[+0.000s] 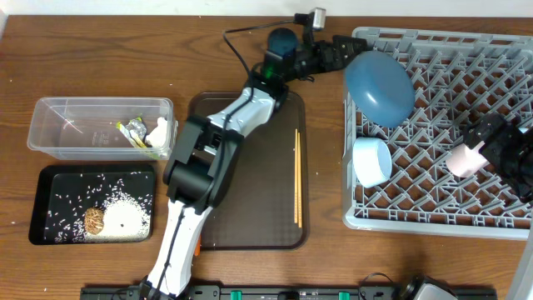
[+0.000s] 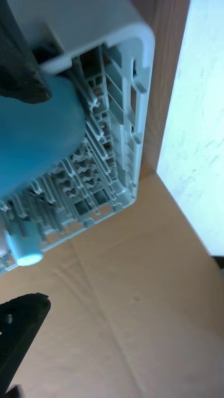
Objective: Sort waste into correct bins and load items into the dishwasher rack
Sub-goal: 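Set the blue plate upright in the rack and open the left gripper, then reach the left gripper to the orange carrot and grasp it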
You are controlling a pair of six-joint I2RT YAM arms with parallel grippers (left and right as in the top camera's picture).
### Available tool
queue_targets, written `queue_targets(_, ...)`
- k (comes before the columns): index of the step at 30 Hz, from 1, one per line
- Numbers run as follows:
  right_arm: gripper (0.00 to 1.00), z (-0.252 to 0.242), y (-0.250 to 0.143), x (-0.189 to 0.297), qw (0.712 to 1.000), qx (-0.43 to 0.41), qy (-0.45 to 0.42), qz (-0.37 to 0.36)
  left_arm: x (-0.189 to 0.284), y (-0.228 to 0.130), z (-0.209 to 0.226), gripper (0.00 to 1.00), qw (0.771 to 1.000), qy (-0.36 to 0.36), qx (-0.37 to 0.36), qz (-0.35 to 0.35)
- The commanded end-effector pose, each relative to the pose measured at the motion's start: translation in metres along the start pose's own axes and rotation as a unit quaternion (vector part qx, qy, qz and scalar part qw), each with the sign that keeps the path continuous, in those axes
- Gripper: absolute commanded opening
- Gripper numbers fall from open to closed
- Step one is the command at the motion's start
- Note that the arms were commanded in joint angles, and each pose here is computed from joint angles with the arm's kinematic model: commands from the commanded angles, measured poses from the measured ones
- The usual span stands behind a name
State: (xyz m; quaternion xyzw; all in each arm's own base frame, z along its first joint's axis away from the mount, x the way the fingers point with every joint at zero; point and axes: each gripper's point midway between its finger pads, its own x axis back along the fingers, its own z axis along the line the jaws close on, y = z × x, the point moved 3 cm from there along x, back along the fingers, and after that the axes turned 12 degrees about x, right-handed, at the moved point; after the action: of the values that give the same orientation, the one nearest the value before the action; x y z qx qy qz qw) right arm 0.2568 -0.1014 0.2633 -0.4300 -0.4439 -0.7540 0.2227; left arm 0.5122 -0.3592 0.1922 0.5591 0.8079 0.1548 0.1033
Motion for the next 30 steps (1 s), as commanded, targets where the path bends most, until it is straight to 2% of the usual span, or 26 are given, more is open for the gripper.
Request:
queue_targets(1,0.99,-0.001,0.005,0.004,1.000,0.007,-0.005,-0.008,0.024,0.022,-0.007,0.98,0.999,-0.021,-0.024,0.024)
queue_targets(4,0.99,0.004,0.005,0.004,1.000,0.013,0.010,-0.009,0.045,0.035,-0.002,0.98,0.999,-0.011,-0.007,0.039)
queue_targets(10,0.98,0.043,0.005,0.008,0.987,0.105,0.122,-0.017,0.088,0.049,-0.012,0.98,0.997,0.042,-0.013,0.066)
queue_targets(13,0.97,0.068,-0.002,0.010,0.974,0.145,0.174,-0.012,0.115,0.049,-0.016,0.98,0.986,0.155,-0.041,0.048)
queue_targets(15,0.96,0.084,-0.009,0.011,0.965,0.171,0.197,-0.004,0.141,0.047,-0.018,0.98,0.961,0.265,-0.069,0.030)
queue_targets(17,0.94,0.106,-0.020,0.011,0.954,0.206,0.217,0.008,0.179,0.040,-0.031,0.98,0.913,0.398,-0.093,0.008)
queue_targets(20,0.91,0.140,-0.036,0.013,0.932,0.261,0.249,0.014,0.227,0.028,-0.052,0.98,0.847,0.520,-0.107,-0.011)
queue_targets(25,0.91,0.192,-0.061,0.012,0.911,0.332,0.244,0.005,0.290,-0.013,-0.080,0.99,0.787,0.612,-0.070,0.027)
queue_targets(30,0.95,0.214,-0.081,-0.002,0.926,0.334,0.175,0.005,0.335,-0.066,-0.077,0.98,0.726,0.678,0.015,0.111)
